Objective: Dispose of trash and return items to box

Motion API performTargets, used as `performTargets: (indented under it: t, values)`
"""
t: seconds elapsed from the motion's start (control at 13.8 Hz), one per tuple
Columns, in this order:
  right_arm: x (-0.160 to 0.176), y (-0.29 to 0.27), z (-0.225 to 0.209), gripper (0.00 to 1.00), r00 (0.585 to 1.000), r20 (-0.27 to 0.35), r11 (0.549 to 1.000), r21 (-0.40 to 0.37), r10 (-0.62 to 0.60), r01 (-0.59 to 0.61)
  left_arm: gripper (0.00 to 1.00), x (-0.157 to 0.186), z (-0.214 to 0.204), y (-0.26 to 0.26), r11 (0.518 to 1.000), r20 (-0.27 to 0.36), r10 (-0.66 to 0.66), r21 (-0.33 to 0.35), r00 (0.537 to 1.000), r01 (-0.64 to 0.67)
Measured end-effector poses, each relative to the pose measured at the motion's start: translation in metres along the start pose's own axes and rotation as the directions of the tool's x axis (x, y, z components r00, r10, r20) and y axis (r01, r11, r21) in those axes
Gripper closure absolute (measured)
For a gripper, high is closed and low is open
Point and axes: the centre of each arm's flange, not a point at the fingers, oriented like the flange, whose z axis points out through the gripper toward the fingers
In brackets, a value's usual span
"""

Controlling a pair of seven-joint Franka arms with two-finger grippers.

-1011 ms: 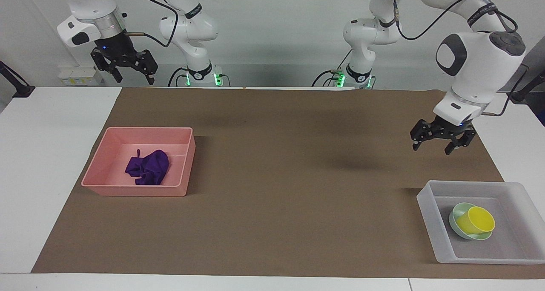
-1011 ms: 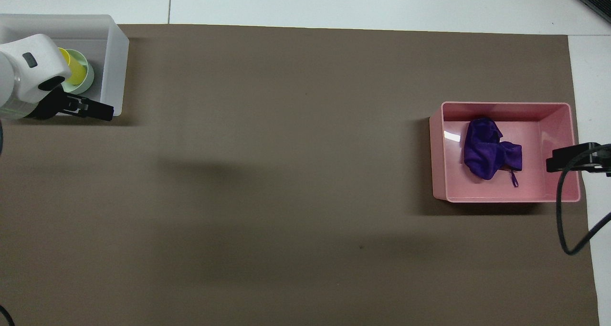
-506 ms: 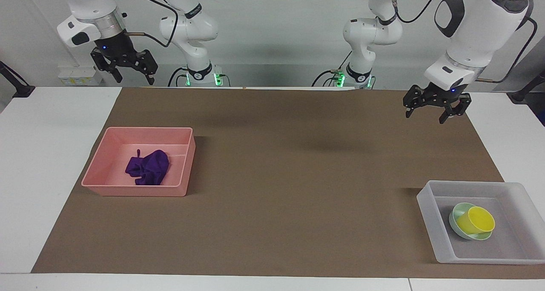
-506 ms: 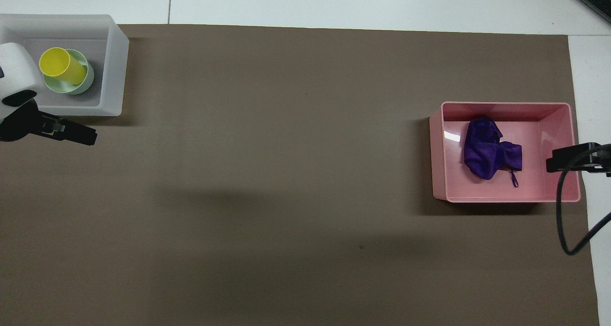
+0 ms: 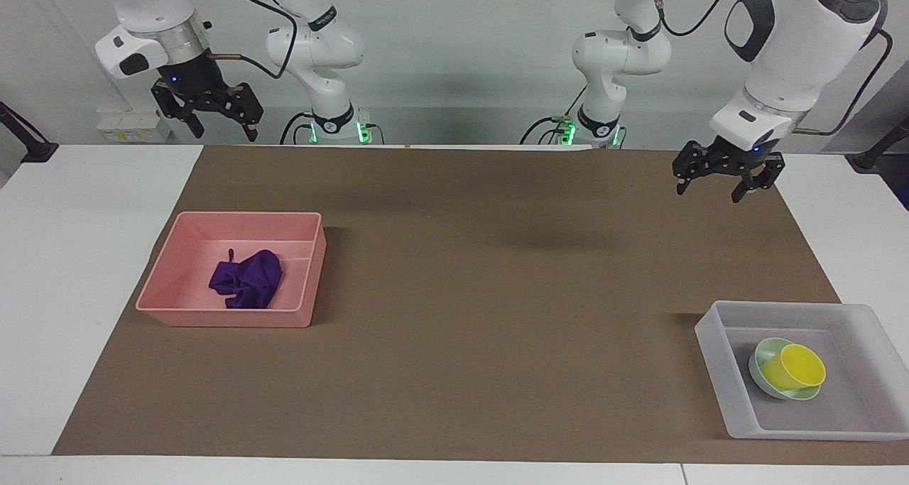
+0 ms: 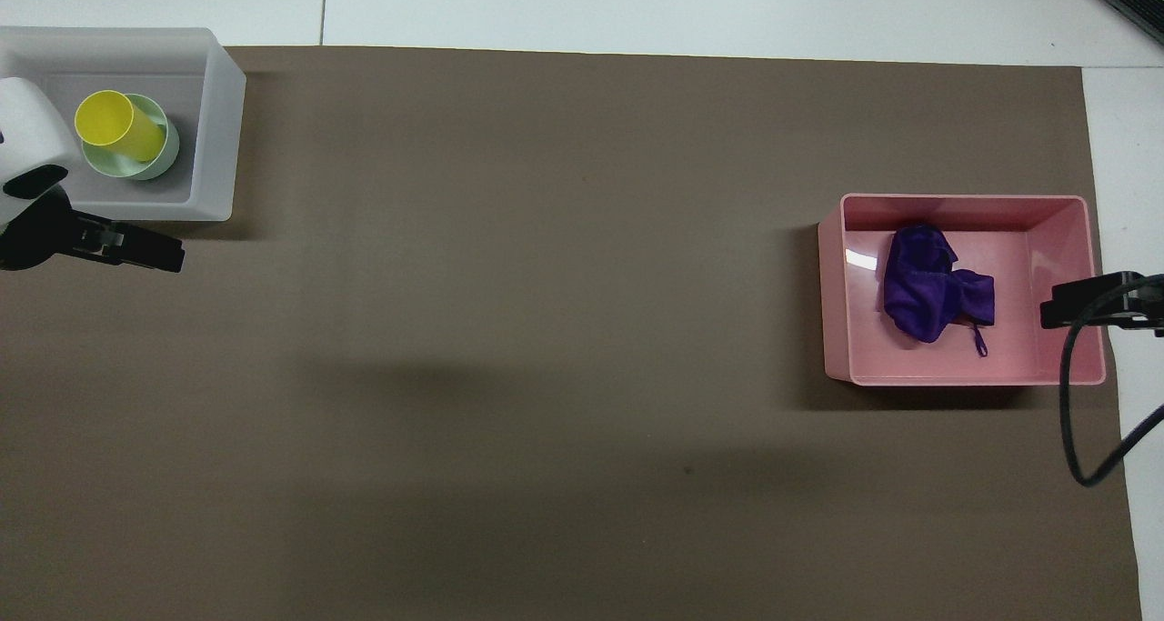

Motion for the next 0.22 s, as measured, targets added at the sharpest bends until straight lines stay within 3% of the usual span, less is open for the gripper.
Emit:
performTargets:
  t: [0.22]
  values:
    - [0.0000,0.0000,0.0000,0.00,1.000,0.000,1.000,0.000,0.000,0.000,0.00,0.0000,-0.0001,0.0000,1.000,-0.001,-0.005,0.000,1.000,0.005]
